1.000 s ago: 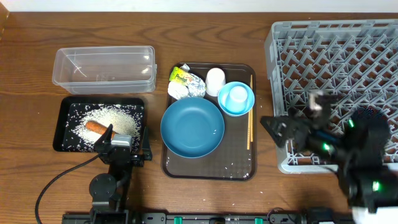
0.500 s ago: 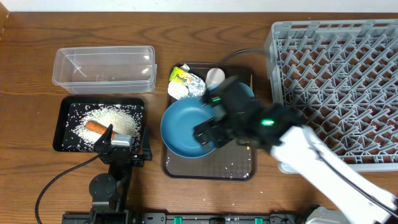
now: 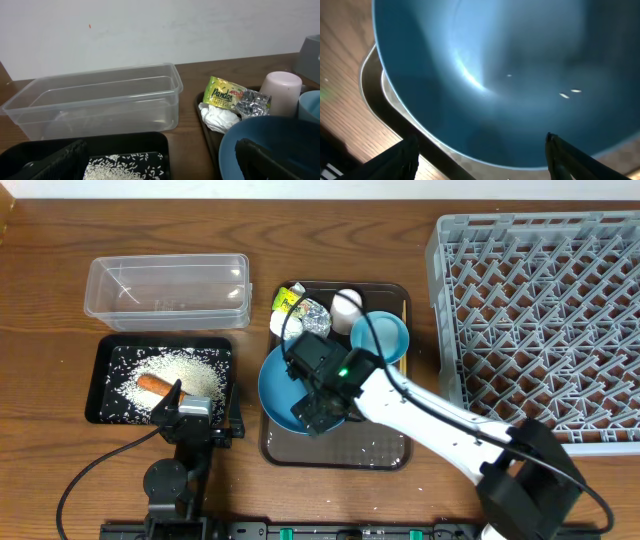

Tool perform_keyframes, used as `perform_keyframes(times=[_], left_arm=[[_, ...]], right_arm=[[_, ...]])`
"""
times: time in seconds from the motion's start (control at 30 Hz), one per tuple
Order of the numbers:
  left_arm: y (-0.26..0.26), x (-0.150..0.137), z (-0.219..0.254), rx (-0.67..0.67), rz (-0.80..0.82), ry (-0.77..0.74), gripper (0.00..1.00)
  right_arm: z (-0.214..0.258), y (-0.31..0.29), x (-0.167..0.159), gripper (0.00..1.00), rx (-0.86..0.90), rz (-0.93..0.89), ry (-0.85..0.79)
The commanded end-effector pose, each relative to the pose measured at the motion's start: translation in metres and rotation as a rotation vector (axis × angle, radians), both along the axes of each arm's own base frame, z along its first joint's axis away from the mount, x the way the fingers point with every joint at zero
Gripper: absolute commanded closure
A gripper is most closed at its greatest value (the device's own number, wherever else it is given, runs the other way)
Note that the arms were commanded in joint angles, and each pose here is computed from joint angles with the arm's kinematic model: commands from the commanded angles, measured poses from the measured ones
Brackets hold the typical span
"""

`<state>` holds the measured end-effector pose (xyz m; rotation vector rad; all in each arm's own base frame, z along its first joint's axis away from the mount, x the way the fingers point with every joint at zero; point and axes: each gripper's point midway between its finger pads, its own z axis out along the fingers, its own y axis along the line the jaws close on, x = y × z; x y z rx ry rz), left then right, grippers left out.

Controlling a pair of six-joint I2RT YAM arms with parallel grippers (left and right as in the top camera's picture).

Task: Sort waste into correct bins and load items into the dishwasher rack
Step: 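Grasp the rim of the blue plate with the right gripper, then lift the blue plate and place it upright in the dish rack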

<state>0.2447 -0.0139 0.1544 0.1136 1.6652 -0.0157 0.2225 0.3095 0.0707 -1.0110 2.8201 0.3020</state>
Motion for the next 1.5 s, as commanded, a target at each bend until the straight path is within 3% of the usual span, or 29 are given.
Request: perform_keyframes(times=[0.0,0.53,1.0,1.27,1.4,1.47], left_arm=[[-0.001,-0.001,-0.015,0.008,-0.007,0.044,0.05],[-0.001,-0.001,-0.015,0.008,-0.007,0.044,0.05],[-0.001,-0.001,-0.015,0.008,-0.007,0.044,0.04],[-0.001,-0.001,-0.015,0.008,-0.007,0.044,0.04],[-0.001,-0.001,-0.015,0.008,-0.007,0.044,0.04],[-0.001,-0.001,-0.015,0.008,-0.007,0.044,0.05]], right_arm=[[-0.004,0.014,-0.012,0.20,-0.002,0.078,-0.001],[-0.015,0.030,-0.024,0.27,0.006,0.154,-0.036],[-0.056,0.027,-0.027,0.32,-0.065,0.160,-0.002],[-0.063,0.032,-0.023,0.55,-0.057,0.142,-0.009],[-0.057,0.038,-0.020,0.75,-0.036,0.125,-0.017],[-0.050,0.045,-0.020,0.80,-0.008,0.128,-0.012]])
